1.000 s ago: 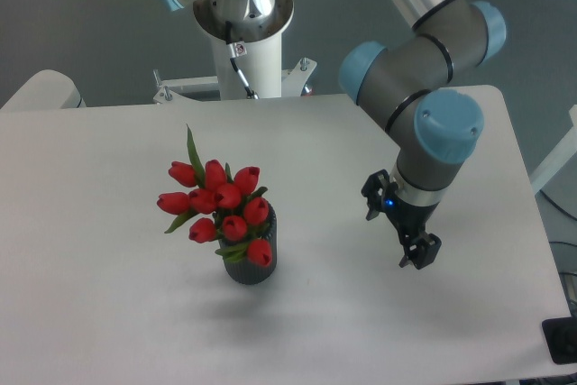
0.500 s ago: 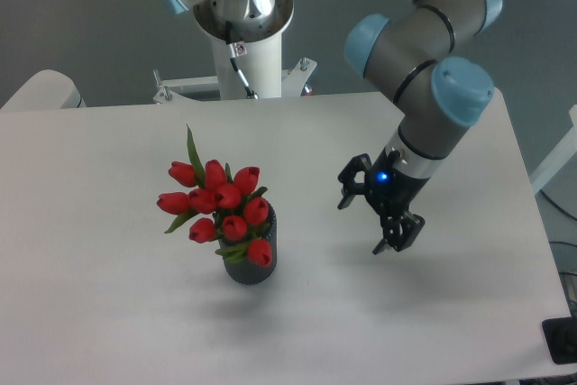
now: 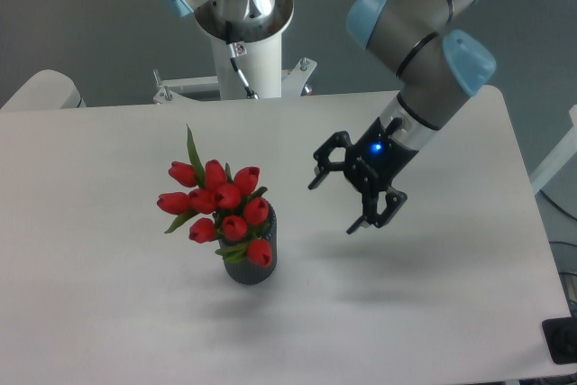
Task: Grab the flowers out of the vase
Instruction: 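Move the open gripper toward the tulip stems above the vase rim, then position the gripper around the tulip stems and close on them, then tilt the gripped tulips and lift them upward out of the vase, then carry the tulip bunch up and away from the dark vase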
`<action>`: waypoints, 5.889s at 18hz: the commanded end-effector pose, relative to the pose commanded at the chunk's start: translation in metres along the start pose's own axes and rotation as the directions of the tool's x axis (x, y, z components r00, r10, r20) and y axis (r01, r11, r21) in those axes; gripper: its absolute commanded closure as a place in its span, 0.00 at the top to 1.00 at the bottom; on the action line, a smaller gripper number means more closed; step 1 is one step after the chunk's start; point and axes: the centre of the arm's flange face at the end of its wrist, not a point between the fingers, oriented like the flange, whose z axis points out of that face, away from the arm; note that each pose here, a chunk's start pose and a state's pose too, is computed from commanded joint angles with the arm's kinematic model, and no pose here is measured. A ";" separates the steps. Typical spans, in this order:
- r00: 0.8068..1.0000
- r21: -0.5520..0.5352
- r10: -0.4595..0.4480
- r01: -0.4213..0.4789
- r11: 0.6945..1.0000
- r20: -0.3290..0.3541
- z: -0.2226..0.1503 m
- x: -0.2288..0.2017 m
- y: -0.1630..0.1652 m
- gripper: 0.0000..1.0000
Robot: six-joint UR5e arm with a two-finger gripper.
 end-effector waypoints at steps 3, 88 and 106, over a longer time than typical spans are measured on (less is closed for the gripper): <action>0.994 0.057 -0.102 0.103 0.993 -0.032 0.012 0.012 0.007 1.00; 0.996 0.516 -0.059 0.083 0.853 -0.063 0.050 0.043 -0.040 0.00; 0.961 0.576 -0.222 0.276 0.770 -0.163 -0.052 0.035 -0.161 0.00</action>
